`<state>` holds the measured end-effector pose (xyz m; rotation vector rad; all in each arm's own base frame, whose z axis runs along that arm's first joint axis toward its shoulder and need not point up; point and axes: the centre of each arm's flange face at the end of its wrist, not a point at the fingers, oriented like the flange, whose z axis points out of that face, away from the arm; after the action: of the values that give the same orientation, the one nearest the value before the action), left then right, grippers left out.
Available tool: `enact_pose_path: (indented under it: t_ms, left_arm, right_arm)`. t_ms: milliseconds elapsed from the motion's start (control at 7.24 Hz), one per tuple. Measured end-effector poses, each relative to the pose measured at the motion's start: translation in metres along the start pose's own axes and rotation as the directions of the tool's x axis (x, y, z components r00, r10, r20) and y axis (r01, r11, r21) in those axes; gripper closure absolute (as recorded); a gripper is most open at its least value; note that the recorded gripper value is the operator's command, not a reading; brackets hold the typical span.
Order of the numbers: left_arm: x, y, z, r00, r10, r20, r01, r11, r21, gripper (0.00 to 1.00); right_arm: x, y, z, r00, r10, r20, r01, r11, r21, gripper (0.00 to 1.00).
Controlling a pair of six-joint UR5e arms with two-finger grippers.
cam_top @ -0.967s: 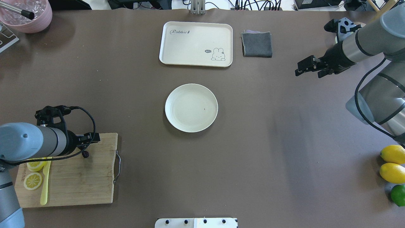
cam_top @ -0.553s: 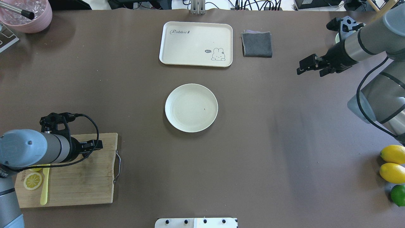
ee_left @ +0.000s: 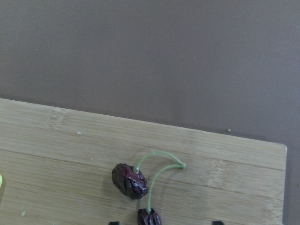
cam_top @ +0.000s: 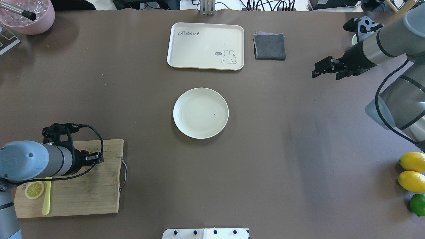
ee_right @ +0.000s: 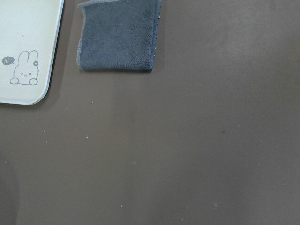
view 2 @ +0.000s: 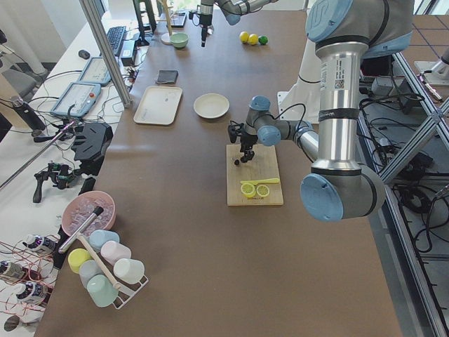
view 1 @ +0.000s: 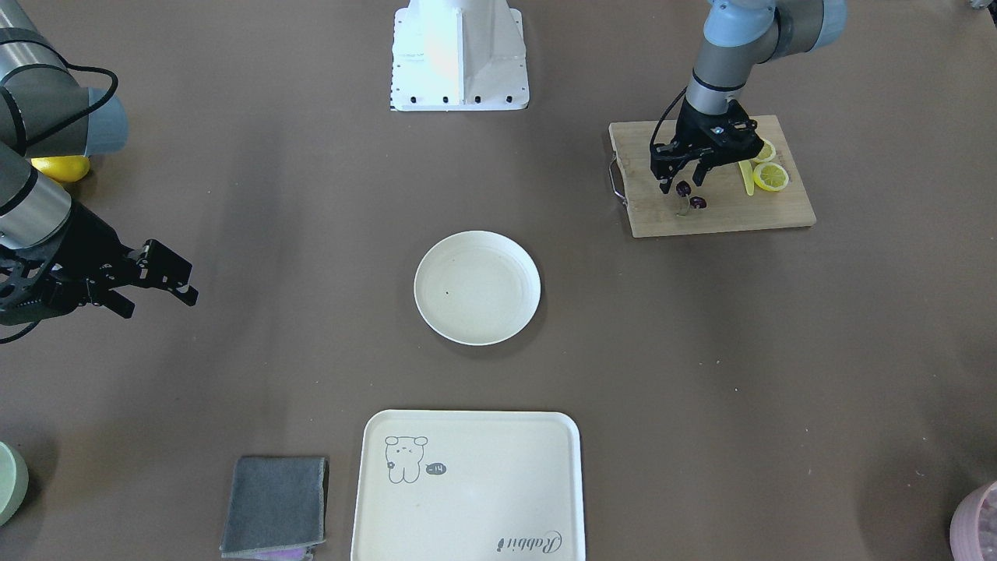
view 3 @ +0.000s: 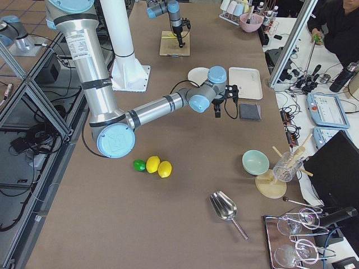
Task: Place red cherry on plate
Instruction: 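Lower the left gripper onto the cherry stems and grasp them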
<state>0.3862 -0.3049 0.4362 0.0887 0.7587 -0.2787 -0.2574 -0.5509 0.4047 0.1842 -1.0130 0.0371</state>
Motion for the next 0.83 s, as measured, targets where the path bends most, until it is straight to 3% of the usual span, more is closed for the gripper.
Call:
enact_pose_path:
  t_ms: [829]
  left_arm:
    - [-0.0113, 0.0036, -0.0026, 1.000, 0.004, -0.015, -0.004, 1.000, -0.003, 0.33]
  right_arm:
    - [0.0096, 0.0049, -0.0020, 1.000, 0.004, -0.018, -0.003, 1.000, 0.018, 0.00]
